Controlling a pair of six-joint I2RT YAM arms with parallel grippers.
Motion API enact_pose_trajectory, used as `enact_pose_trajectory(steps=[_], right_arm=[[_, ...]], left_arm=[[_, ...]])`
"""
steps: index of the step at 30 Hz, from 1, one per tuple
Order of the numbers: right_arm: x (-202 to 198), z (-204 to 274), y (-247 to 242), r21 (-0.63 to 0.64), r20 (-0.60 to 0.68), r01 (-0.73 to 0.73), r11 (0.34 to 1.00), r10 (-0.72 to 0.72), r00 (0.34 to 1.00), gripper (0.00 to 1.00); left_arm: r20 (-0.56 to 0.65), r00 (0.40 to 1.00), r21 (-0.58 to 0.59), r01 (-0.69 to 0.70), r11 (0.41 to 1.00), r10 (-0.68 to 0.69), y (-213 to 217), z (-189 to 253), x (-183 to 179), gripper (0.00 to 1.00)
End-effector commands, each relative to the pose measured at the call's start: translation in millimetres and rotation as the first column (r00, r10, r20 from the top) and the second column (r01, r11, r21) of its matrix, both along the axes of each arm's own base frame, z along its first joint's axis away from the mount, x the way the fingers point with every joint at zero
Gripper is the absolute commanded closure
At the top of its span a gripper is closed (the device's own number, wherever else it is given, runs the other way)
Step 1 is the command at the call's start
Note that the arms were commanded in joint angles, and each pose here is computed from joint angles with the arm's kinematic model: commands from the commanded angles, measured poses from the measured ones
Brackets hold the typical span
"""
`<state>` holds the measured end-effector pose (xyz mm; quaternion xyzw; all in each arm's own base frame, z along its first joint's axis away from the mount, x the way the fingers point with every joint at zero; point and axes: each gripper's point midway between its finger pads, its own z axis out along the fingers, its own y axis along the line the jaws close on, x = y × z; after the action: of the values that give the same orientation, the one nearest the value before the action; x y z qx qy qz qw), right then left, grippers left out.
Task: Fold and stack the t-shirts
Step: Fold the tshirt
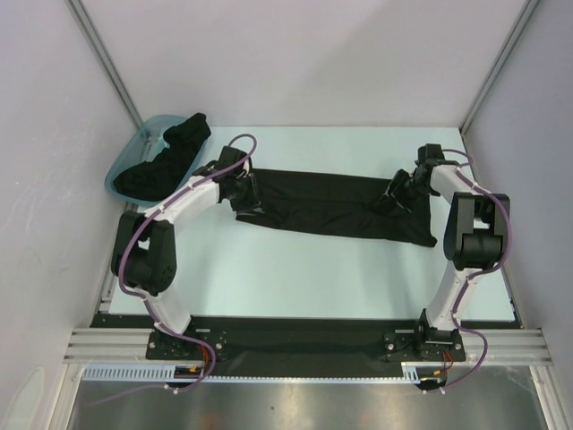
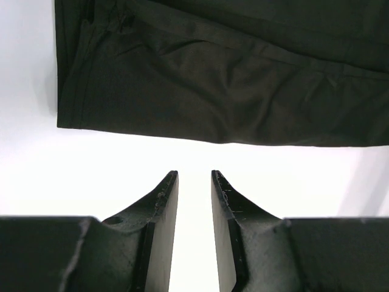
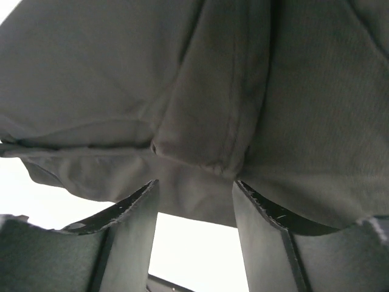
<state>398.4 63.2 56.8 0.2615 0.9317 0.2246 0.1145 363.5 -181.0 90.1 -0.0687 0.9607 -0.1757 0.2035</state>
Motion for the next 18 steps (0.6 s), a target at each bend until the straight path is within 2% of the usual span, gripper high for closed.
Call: enact_pose_trajectory(steps=[1, 4, 11, 12, 14, 18], right_arm=[[20.3, -0.9, 0.0, 0.013, 0.064, 0.014, 1.000, -0.015, 0.998, 0.44], [24.0, -10.0, -2.3, 0.000, 0.045, 0.014, 1.000, -0.014, 0.999, 0.50], [30.4, -15.9, -5.2, -0.017, 0.045, 0.010, 1.000, -0.009, 0.999, 0.53], [32.3, -17.1, -4.8, -0.014, 0.047, 0.004, 1.000, -0.004, 0.999, 0.61], [40.4, -17.0, -3.4, -0.017, 0.062, -0.004, 1.000, 0.005, 0.998, 0.67], [65.9, -6.7, 3.2, -0.008, 0.117, -0.013, 1.000, 0.014, 0.993, 0.88]], left_arm=[[0.046, 0.999, -0.007, 0.013, 1.000, -0.012, 4.5, 19.7, -3.8, 0.67], [0.046, 0.999, 0.001, 0.010, 1.000, -0.010, 7.0, 20.0, -5.5, 0.67], [0.058, 0.998, 0.015, -0.004, 1.000, 0.003, 15.0, 22.7, -5.2, 0.67], [0.056, 0.998, 0.017, -0.008, 1.000, 0.007, 16.6, 21.6, -5.3, 0.67], [0.059, 0.998, 0.016, -0.016, 1.000, 0.015, 19.0, 23.4, -4.1, 0.67], [0.067, 0.998, 0.019, -0.021, 1.000, 0.020, 20.7, 27.3, -4.0, 0.67]])
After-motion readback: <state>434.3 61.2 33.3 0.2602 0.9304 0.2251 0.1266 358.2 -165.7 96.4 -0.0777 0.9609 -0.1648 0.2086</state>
